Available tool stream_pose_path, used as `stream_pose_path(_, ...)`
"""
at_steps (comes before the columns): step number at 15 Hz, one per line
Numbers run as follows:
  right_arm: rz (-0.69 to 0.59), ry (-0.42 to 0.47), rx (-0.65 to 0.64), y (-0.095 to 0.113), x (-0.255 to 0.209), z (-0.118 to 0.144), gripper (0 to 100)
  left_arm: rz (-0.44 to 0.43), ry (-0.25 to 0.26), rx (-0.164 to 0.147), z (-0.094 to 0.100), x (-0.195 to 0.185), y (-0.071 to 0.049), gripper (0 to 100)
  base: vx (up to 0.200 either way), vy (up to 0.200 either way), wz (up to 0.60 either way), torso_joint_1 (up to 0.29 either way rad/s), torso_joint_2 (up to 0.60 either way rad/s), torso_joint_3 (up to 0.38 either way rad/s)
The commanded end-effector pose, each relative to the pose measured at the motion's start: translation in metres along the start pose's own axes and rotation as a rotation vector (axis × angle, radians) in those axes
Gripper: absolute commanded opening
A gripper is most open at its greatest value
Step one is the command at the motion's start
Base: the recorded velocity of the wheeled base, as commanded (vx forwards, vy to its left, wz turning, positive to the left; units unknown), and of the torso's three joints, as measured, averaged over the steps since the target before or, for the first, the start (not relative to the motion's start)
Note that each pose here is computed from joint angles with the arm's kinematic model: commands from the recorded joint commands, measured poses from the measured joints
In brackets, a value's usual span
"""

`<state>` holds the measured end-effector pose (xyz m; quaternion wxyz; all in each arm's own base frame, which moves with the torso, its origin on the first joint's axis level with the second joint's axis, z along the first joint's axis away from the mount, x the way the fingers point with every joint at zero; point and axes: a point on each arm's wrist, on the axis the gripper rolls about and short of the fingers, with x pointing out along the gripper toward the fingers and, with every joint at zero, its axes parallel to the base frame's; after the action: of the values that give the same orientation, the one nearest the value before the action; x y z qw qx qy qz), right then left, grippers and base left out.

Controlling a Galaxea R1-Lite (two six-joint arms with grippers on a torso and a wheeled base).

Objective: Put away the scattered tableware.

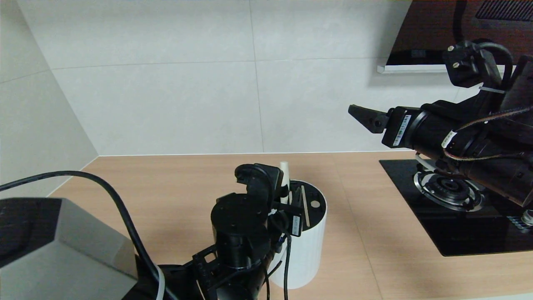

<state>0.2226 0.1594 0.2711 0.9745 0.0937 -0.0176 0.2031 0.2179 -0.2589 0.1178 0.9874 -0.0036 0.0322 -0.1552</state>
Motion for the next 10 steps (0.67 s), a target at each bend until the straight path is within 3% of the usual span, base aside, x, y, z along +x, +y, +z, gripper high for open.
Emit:
stream_pose_path(1,0.001,0.001,0.0,0.0,0.0,0.0,100,0.0,-0.008,-0.006,0.002,-0.001,0.0,100,0.0,0.0,0.0,0.0,0.0,0.0)
stream_pose_path(8,0.001,0.003,0.0,0.0,0.0,-0.001,100,-0.001,-0.026,-0.018,0.011,-0.006,0.004,100,0.0,0.0,0.0,0.0,0.0,0.0)
stream_pose_path(10,0.002,0.007,-0.004,0.0,0.0,-0.002,100,-0.015,-0.053,-0.045,0.022,-0.015,0.009,100,0.0,0.0,0.0,0.0,0.0,0.0)
